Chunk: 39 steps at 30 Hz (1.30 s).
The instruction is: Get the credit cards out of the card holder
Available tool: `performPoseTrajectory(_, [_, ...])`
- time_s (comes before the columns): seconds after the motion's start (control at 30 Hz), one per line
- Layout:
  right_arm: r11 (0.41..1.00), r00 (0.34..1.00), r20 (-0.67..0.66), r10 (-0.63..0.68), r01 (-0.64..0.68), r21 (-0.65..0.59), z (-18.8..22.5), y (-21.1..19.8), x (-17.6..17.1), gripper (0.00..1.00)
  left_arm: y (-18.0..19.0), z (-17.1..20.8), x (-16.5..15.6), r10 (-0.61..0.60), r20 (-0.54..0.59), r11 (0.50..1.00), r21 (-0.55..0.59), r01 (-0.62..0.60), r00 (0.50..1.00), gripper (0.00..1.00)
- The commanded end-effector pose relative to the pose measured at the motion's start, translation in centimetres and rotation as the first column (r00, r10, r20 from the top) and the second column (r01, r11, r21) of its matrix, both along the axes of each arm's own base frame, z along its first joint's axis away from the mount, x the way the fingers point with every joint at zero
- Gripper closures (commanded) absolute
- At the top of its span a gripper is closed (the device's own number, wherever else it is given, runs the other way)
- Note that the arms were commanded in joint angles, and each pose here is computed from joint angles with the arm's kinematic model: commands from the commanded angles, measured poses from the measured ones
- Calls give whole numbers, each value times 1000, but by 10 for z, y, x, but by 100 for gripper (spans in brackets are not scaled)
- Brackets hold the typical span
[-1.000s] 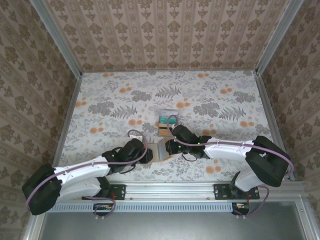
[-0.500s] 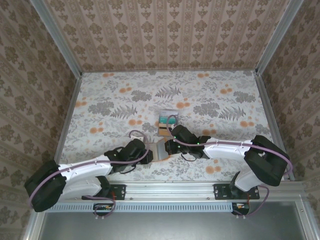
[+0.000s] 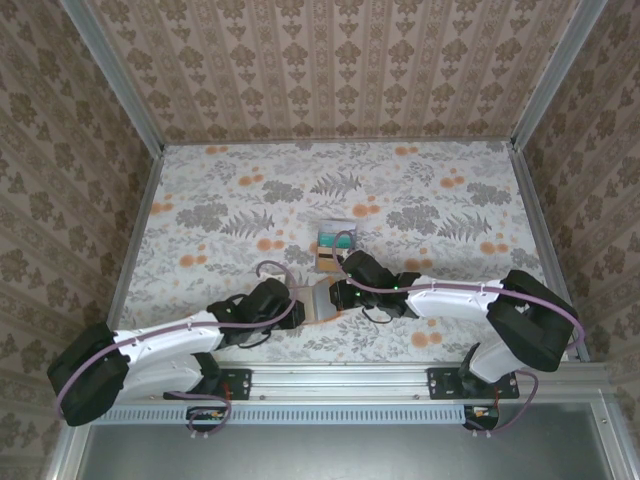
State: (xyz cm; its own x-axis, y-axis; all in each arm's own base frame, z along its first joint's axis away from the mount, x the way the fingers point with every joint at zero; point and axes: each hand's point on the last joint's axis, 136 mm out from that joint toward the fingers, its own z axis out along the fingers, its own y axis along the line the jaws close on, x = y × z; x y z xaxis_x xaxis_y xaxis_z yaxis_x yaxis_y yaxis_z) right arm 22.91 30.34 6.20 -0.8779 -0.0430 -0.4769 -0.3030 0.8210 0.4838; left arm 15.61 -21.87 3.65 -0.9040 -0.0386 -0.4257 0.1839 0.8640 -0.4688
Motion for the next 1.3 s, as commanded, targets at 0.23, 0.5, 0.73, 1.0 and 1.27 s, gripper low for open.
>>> performPoseTrajectory(0.23, [1000,1000,-27,4,-4,-2,-7,0,-7,89,9,-5,-7,18,-24,999,38,-17,1000,66])
performPoseTrajectory(0.5, [1000,1000,-29,3,-3,-2,-8,1,-6,89,5,-7,-7,7,-28,1000,31,-6,1000,66])
performPoseTrajectory(0.73, [1000,1000,-31,4,-4,0,-8,2,-7,89,-6,-6,-5,-10,-30,1000,-4,10,999,65])
performPoseTrajectory(1.0, [1000,999,-31,7,-7,0,-8,3,-8,89,-19,7,-1,-34,8,997,-64,35,999,53])
performPoseTrajectory(1.27, [1000,999,-32,9,-9,-5,-9,3,-8,89,-27,16,1,-61,38,993,-94,64,997,48])
